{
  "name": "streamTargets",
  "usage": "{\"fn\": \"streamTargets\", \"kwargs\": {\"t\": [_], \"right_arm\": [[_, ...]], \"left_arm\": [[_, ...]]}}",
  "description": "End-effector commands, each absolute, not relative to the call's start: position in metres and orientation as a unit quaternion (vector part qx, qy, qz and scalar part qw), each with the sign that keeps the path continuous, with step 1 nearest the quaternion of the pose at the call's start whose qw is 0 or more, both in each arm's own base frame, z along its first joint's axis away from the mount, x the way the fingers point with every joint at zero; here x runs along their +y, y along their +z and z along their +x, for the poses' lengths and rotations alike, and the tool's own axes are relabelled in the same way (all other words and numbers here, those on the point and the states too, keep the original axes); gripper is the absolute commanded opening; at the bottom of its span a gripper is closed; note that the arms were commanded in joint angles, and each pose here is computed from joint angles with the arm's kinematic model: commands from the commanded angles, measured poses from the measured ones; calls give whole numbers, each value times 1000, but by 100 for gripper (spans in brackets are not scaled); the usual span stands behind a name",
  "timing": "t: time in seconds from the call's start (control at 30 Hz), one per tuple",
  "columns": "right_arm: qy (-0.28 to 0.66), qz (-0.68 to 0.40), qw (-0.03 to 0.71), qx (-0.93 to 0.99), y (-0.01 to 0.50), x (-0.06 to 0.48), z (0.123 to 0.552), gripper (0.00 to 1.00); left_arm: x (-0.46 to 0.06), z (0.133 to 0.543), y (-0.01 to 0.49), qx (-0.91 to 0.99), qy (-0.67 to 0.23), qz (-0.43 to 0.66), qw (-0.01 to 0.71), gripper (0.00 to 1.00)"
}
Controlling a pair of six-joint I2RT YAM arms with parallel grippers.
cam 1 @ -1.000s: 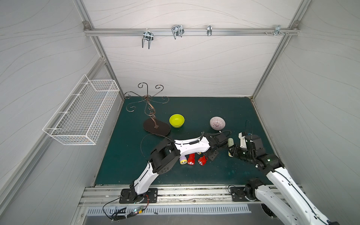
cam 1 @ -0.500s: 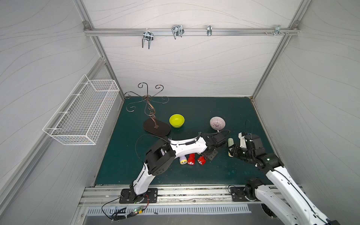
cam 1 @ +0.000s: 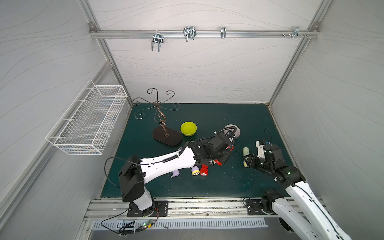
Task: Close the plug at the bottom of the flashlight
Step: Pick up the flashlight from the center of the board, then close the plug of the flashlight.
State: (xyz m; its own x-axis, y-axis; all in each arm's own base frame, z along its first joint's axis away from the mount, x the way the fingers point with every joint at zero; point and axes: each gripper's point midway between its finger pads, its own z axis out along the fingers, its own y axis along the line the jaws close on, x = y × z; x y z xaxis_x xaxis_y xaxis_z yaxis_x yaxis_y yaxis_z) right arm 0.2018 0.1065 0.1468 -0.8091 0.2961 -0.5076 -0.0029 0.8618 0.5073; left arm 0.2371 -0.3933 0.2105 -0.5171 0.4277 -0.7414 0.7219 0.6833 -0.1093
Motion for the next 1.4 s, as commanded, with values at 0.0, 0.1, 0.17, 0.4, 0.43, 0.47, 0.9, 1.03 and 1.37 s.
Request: {"fn": "streamTargets", "kwargs": {"t": [0.0,0.1,0.17,0.4,0.43,0.47,0.9,1.03,1.37], "right_arm": [[257,74,321,909,162,108,210,30],[257,72,315,911,164,110,213,28],[258,71,314,911,164,112,215,28],[271,65,325,904,174,120,231,27],[276,59,326,902,177,124,234,27],[284,52,326,900,180,128,237,27],[515,-189,368,750,294,217,233,43],[551,-241,357,715,313,231,218,51],[333,-401,480,706,330,259,177,40]], "left_arm": [[-397,258,260,815,-290,305,399,0],[-382,266,269,817,-328,286,379,0],[-368,272,277,821,-324,262,391,0],[-346,256,294,724,-280,382,501,0],[-340,254,296,712,-277,381,522,0],[-333,251,298,702,-275,378,537,0],[-317,169,306,514,-318,541,585,0],[-316,170,315,503,-355,545,569,0],[-311,172,317,498,-413,562,515,0]]}}
